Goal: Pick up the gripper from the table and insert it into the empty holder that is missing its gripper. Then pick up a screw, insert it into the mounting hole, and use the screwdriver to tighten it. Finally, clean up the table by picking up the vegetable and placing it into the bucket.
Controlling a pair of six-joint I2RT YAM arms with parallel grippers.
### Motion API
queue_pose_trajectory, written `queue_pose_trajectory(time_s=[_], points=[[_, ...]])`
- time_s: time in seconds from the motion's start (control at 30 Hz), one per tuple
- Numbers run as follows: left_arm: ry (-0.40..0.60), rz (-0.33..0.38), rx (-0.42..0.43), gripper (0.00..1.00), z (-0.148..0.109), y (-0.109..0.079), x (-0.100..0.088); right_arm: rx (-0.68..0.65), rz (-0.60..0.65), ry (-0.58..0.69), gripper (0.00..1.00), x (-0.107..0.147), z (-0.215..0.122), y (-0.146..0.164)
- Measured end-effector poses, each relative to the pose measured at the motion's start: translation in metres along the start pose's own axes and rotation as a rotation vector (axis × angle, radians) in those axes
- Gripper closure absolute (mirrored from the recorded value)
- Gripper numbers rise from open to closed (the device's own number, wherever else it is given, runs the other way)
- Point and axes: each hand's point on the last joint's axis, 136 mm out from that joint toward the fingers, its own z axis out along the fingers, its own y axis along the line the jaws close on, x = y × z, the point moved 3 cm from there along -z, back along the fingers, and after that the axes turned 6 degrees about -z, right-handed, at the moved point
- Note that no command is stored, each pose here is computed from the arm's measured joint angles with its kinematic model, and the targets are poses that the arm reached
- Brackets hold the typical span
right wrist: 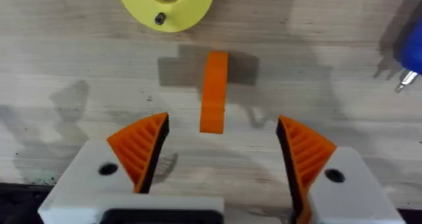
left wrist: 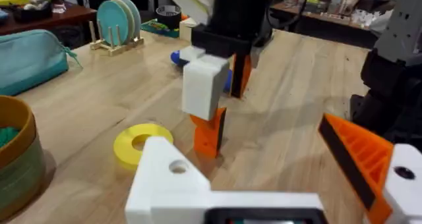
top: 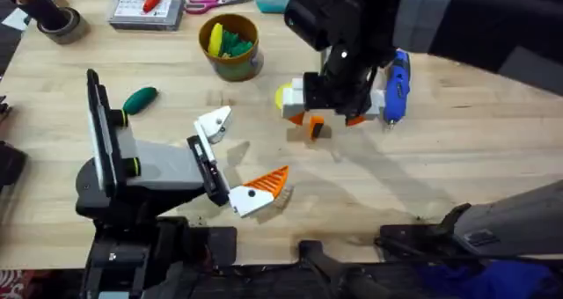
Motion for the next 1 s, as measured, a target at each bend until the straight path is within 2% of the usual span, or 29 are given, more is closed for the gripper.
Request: queue_pose_trajectory(time_s=[0.63,0.67,0.83,1.0], points=[[0.000,0.000,0.000,0.015,0.000,0.000,0.000,0.034,-0.006,0.046,0.016,0.005,0.027,0.006],[0.000,0.000,0.000,0.015,0.000,0.000,0.000,0.033,-0.007,0.046,0.048,0.005,0.027,0.006],[0.000,0.000,0.000,0.015,0.000,0.000,0.000,0.023,-0.004,0.033,0.346,0.003,0.027,0.008],[0.000,0.000,0.000,0.015,0.000,0.000,0.000,0.020,-0.003,0.027,0.489,0.001,0.027,0.009]])
